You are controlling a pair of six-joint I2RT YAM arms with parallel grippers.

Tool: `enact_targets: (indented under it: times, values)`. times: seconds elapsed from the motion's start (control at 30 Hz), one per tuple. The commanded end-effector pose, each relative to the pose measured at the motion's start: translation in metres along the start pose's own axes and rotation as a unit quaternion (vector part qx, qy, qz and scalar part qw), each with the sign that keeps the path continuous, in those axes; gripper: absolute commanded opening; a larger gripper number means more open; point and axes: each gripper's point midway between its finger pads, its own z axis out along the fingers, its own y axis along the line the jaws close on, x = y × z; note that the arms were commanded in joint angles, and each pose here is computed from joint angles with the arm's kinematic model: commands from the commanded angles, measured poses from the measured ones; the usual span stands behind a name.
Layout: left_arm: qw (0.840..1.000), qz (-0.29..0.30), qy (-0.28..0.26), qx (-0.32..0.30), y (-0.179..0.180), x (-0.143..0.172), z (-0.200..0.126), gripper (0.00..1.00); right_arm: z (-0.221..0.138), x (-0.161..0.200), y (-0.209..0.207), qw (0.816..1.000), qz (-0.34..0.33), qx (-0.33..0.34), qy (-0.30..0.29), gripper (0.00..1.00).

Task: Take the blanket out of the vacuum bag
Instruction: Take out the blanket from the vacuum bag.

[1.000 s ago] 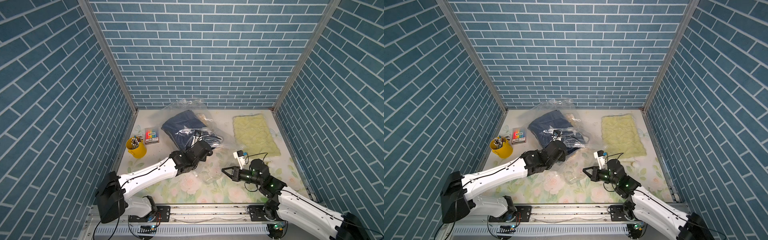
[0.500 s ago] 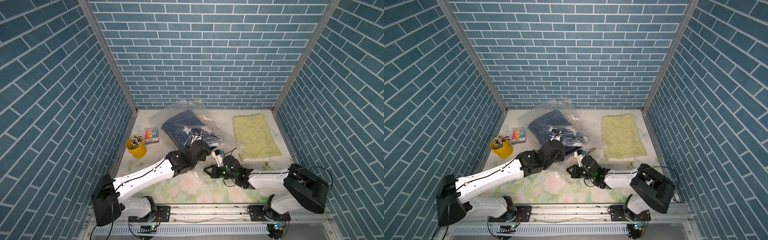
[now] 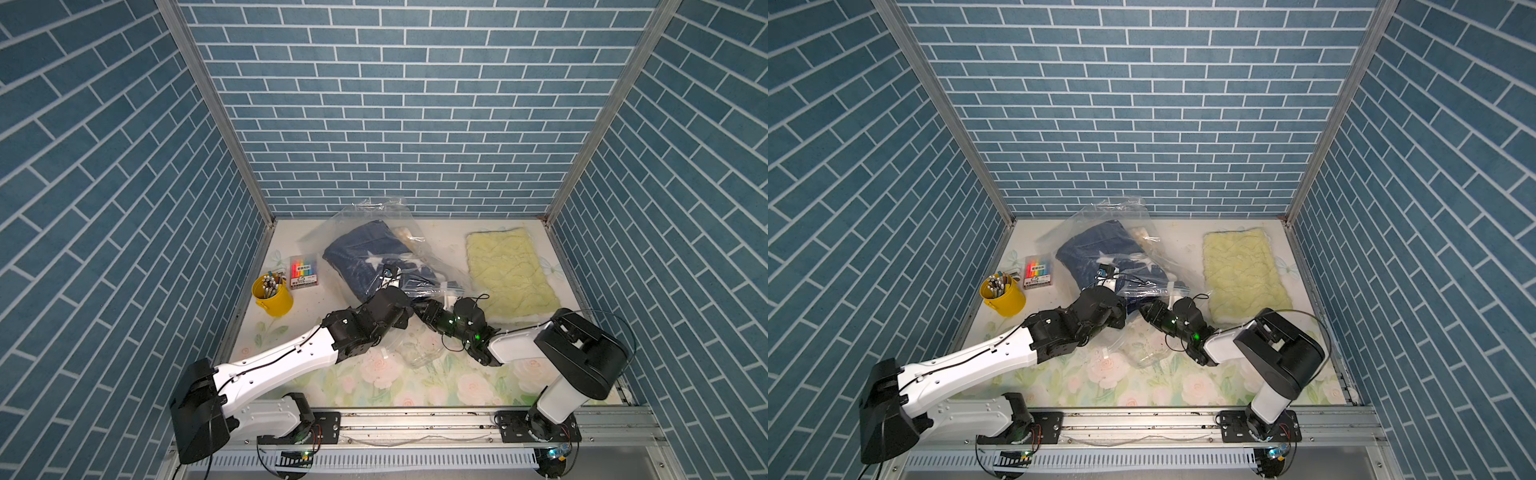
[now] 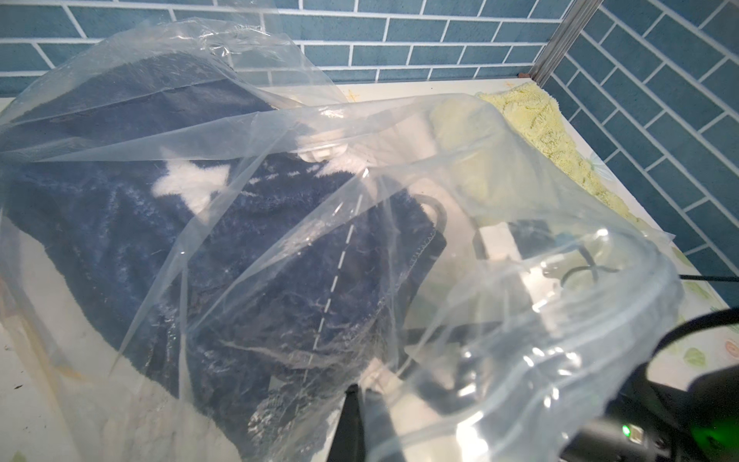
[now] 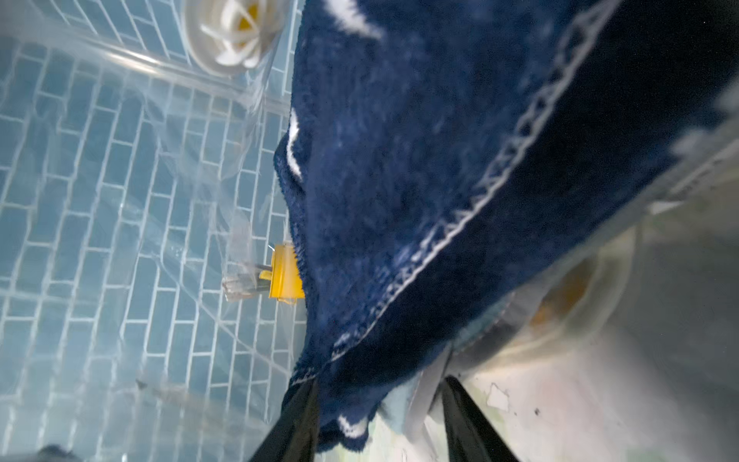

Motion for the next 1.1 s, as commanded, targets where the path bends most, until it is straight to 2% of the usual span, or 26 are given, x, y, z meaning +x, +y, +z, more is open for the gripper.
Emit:
enact_targets:
  times: [0.0, 0.13, 0.27, 0.43, 0.63, 0.77, 0.87, 1.07]
  values:
    - [1.000, 0.001, -0.005, 0.015, -0.004, 0.000, -0.002, 0.00, 0.004, -0.016, 0.017, 0.997, 0.049, -0.053, -0.020, 0.53]
    - [1.000, 0.001, -0.005, 0.014, -0.003, 0.002, -0.002, 0.00, 0.008, -0.018, 0.019, 0.996, 0.053, -0.065, -0.016, 0.54]
    - [1.000, 0.003, -0.003, 0.011, -0.003, 0.002, 0.000, 0.00, 0.013, -0.020, 0.023, 0.996, 0.050, -0.075, -0.009, 0.51]
    - [1.000, 0.004, -0.002, 0.009, -0.003, 0.003, 0.001, 0.00, 0.013, -0.017, 0.035, 0.994, 0.045, -0.096, 0.003, 0.33]
    - [1.000, 0.005, -0.003, 0.005, -0.003, 0.002, 0.003, 0.00, 0.011, -0.019, 0.059, 0.992, 0.021, -0.121, 0.012, 0.19]
    - [1.000, 0.005, -0.008, 0.001, -0.002, -0.003, 0.001, 0.00, 0.013, -0.026, 0.079, 0.992, -0.007, -0.127, 0.014, 0.21]
    - [1.000, 0.005, -0.009, 0.000, -0.001, -0.004, 0.000, 0.00, 0.014, -0.027, 0.065, 0.995, 0.004, -0.098, 0.008, 0.41]
    - [1.000, 0.003, -0.007, -0.001, 0.000, 0.000, 0.001, 0.00, 0.010, -0.018, 0.039, 0.995, 0.046, -0.085, 0.014, 0.44]
